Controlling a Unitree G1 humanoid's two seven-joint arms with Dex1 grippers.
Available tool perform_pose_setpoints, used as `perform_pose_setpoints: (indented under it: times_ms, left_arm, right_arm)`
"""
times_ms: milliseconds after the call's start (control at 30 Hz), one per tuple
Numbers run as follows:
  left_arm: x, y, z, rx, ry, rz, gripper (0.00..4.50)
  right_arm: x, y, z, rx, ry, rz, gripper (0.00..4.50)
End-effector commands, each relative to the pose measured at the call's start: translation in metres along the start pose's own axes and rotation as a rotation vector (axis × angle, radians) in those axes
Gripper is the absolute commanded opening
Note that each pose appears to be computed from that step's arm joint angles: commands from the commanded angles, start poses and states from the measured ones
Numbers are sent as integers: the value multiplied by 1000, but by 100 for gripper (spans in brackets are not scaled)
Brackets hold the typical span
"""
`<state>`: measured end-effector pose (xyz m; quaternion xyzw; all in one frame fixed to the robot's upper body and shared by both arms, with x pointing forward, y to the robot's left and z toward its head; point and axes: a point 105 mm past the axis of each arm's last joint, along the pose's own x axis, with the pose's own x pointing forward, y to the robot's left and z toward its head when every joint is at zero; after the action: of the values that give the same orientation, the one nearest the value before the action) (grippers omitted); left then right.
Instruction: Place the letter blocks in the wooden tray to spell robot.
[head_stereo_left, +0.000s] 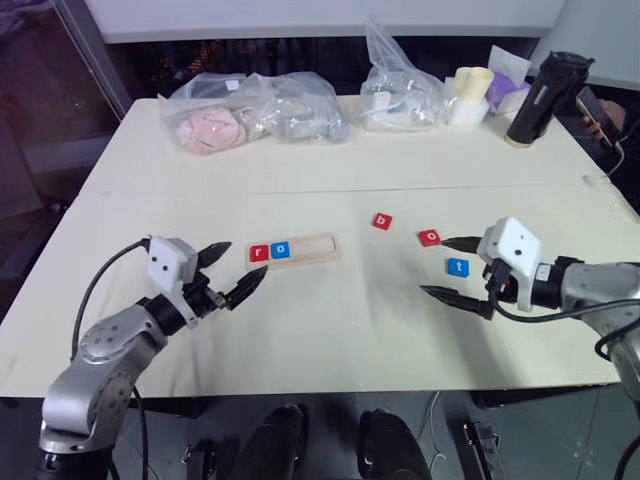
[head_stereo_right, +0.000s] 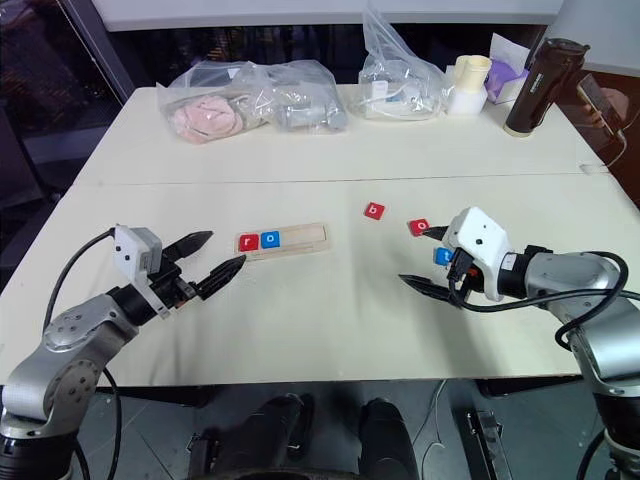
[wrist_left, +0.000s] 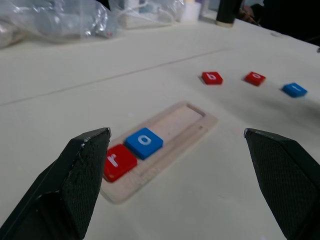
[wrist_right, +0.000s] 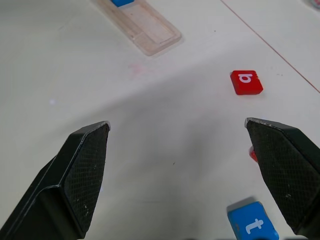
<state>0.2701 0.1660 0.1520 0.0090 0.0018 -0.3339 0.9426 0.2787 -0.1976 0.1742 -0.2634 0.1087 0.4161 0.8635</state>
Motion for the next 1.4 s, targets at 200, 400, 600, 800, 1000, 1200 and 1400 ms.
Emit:
perform_pose_setpoints:
  times_ms: [200,400,600,800,1000,1200,1400]
  left_arm:
    - [-7,-11,17,50,0,-98,450]
    - [-2,-4,20,69,10,-120,450]
    - [3,8,23,106,31,-154,450]
    - [10,24,21,136,71,-204,450]
    - [29,66,15,210,175,-351,450]
    - [47,91,0,266,305,-471,450]
    - [62,88,-12,276,414,-592,450]
  right_arm:
    - [-8,2,15,-53,-19,14,446]
    - [-7,4,17,-55,-25,15,446]
    - [-6,2,17,-55,-30,-8,446]
    - [-1,5,18,-62,-42,-18,446]
    - [4,10,24,-69,-56,-3,446]
    - [7,14,26,-66,-64,-14,446]
    - [7,26,23,-48,-57,-21,446]
